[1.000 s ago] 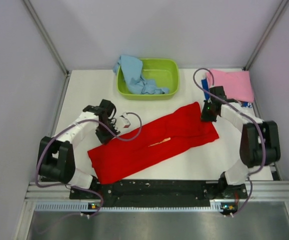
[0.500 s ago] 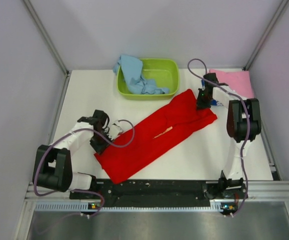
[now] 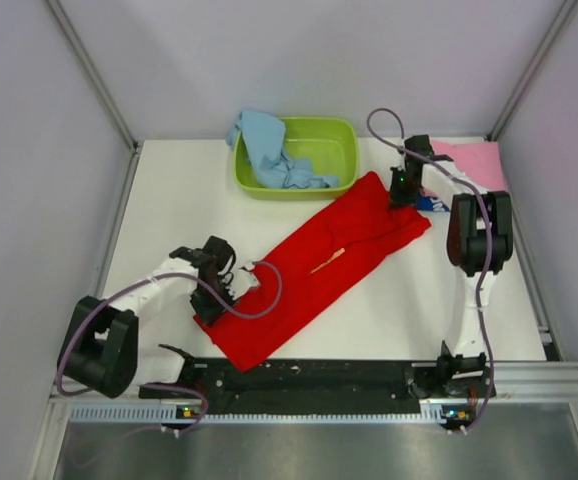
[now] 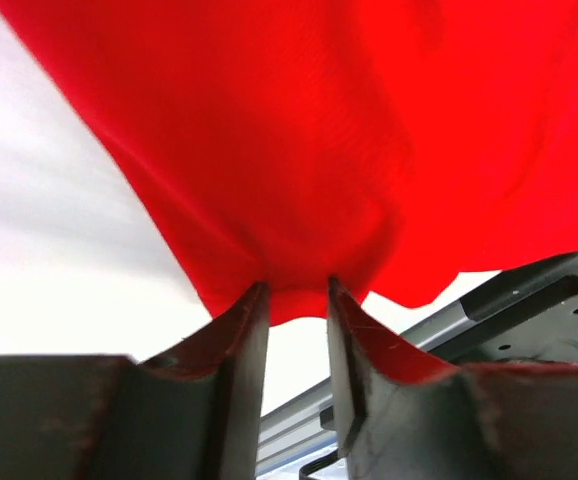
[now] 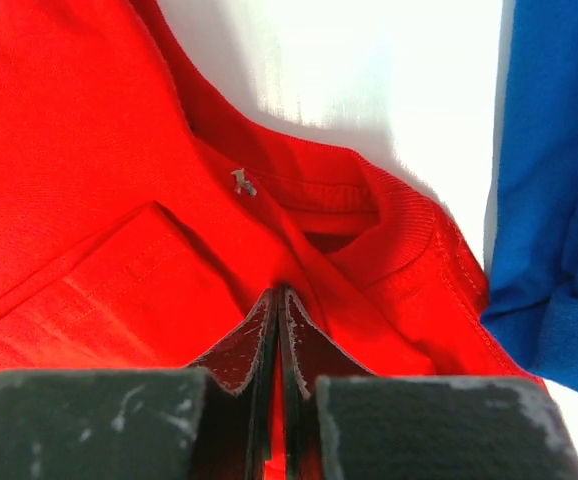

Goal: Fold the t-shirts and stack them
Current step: Rotate the tshirt 45 degrees, then grab the bottom of the folded rectangular tshirt with both arms

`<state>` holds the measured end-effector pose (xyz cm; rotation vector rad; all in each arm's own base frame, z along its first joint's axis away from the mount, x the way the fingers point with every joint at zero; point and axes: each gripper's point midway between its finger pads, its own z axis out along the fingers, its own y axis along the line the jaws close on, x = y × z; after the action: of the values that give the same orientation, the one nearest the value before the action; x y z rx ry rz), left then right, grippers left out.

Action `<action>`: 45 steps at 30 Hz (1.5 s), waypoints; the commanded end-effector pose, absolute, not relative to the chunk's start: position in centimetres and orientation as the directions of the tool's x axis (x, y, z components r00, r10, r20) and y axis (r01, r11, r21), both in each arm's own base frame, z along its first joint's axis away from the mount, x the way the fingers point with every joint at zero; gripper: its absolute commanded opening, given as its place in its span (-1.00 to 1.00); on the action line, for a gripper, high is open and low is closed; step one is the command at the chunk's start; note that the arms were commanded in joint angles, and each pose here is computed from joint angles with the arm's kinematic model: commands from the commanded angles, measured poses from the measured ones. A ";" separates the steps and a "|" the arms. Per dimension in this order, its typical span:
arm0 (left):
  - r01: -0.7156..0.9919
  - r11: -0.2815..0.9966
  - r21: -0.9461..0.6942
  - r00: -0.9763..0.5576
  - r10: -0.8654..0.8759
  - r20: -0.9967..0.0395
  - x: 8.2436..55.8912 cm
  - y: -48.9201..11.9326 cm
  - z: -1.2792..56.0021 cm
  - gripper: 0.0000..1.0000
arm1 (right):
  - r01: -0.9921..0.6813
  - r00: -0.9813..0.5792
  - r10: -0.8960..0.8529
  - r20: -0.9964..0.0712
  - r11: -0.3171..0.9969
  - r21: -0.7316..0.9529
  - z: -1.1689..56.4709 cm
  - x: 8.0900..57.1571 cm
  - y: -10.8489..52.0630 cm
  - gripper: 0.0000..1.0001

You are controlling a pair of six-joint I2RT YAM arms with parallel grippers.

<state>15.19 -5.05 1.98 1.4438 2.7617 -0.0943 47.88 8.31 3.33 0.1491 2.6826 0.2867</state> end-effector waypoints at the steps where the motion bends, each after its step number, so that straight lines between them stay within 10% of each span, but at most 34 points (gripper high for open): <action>1: 0.837 0.548 0.001 -0.542 0.828 -0.145 15.6 -5.5 4.8 -0.17 | -0.025 -0.828 0.121 -0.548 0.968 0.250 9.9 49.4 8.9 -0.87; 10: 0.726 0.688 -0.016 -0.662 0.692 -0.286 19.1 -6.0 9.2 0.19 | -0.404 -0.449 -0.029 -0.893 0.898 0.174 25.8 42.8 16.2 0.12; 16: 0.656 0.742 -0.141 -0.750 0.619 -0.233 18.7 -4.6 7.6 0.20 | -0.922 0.036 -0.244 -0.969 0.365 -0.126 24.9 25.6 31.1 0.15; 25: 0.630 0.754 -0.184 -0.776 0.609 -0.165 17.6 -4.4 3.5 0.23 | -0.939 0.306 -0.291 -0.907 -0.250 -0.236 16.0 8.0 41.8 0.16; 45: 0.636 0.753 -0.169 -0.771 0.629 -0.103 16.6 -3.4 1.0 0.08 | -0.917 0.360 -0.611 -0.705 -0.372 -0.145 2.6 4.1 47.5 -0.08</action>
<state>16.91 -3.46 1.63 1.0300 2.9088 -0.2950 4.07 47.03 2.46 -2.0898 1.3069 0.8061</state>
